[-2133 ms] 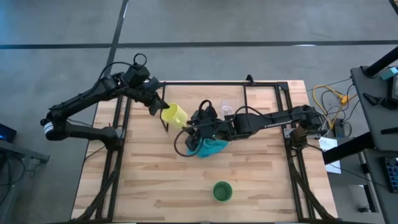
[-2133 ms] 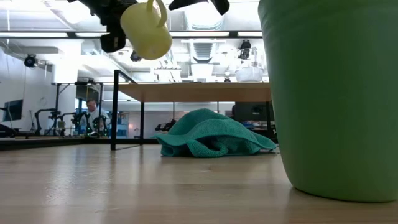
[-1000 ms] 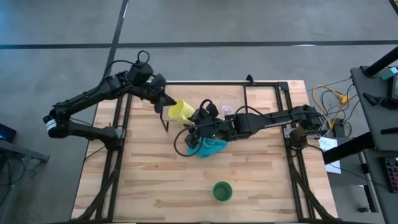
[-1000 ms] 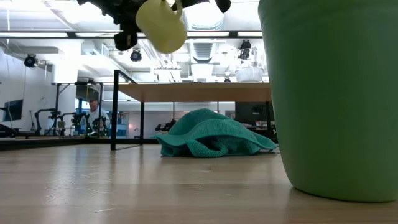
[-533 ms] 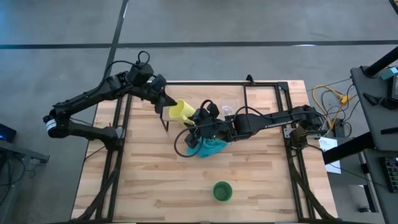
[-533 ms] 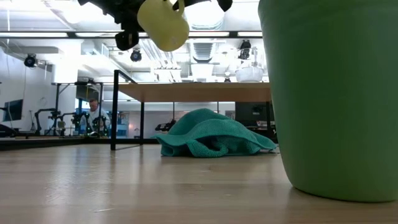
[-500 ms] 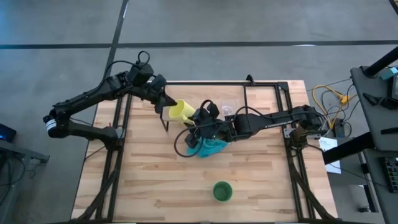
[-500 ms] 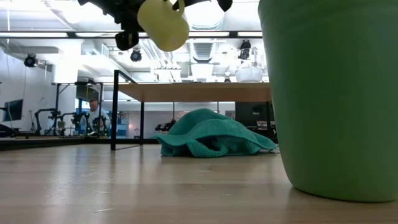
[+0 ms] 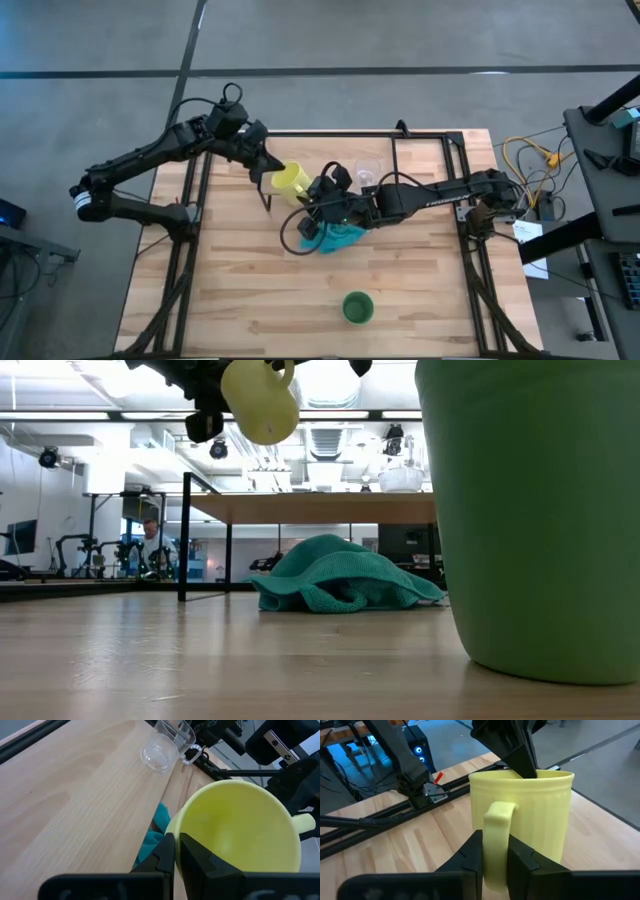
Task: Stack small to large cups/mugs on shelf
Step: Put the yellow cup on the shelf
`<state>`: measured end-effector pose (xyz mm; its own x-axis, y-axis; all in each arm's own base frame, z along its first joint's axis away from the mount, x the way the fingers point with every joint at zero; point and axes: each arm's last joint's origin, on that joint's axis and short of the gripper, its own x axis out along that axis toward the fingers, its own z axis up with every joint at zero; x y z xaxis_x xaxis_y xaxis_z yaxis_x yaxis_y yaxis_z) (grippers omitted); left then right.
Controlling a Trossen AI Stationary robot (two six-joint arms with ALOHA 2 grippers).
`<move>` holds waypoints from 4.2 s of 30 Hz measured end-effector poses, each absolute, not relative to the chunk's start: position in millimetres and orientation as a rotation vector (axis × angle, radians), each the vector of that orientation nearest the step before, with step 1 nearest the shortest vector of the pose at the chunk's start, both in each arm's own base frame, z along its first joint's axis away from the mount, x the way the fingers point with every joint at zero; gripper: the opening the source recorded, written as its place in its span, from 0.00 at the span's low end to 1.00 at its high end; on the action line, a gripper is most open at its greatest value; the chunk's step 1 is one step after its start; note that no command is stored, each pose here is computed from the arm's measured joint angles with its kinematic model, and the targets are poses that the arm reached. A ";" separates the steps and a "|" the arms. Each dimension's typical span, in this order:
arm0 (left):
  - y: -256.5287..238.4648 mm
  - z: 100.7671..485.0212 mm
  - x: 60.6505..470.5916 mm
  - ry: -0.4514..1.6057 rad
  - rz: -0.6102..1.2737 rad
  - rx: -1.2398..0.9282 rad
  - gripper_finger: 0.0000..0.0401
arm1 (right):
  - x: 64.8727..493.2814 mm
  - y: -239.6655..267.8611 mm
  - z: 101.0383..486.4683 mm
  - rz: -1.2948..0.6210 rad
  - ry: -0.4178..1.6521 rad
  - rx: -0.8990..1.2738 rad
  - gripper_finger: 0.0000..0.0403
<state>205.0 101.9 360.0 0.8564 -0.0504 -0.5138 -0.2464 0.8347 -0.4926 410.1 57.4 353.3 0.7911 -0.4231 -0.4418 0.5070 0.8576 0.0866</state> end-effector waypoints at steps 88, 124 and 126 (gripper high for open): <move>63.6 405.5 137.7 0.311 0.062 -0.341 0.24 | 453.9 32.0 292.5 -0.717 0.417 0.106 0.02; 65.6 405.0 141.3 0.311 0.064 -0.351 0.24 | 459.2 -6.9 264.8 -0.630 0.403 0.223 0.02; 65.5 405.1 141.1 0.310 0.064 -0.351 0.24 | 458.5 -7.1 261.7 -0.631 0.412 0.217 0.02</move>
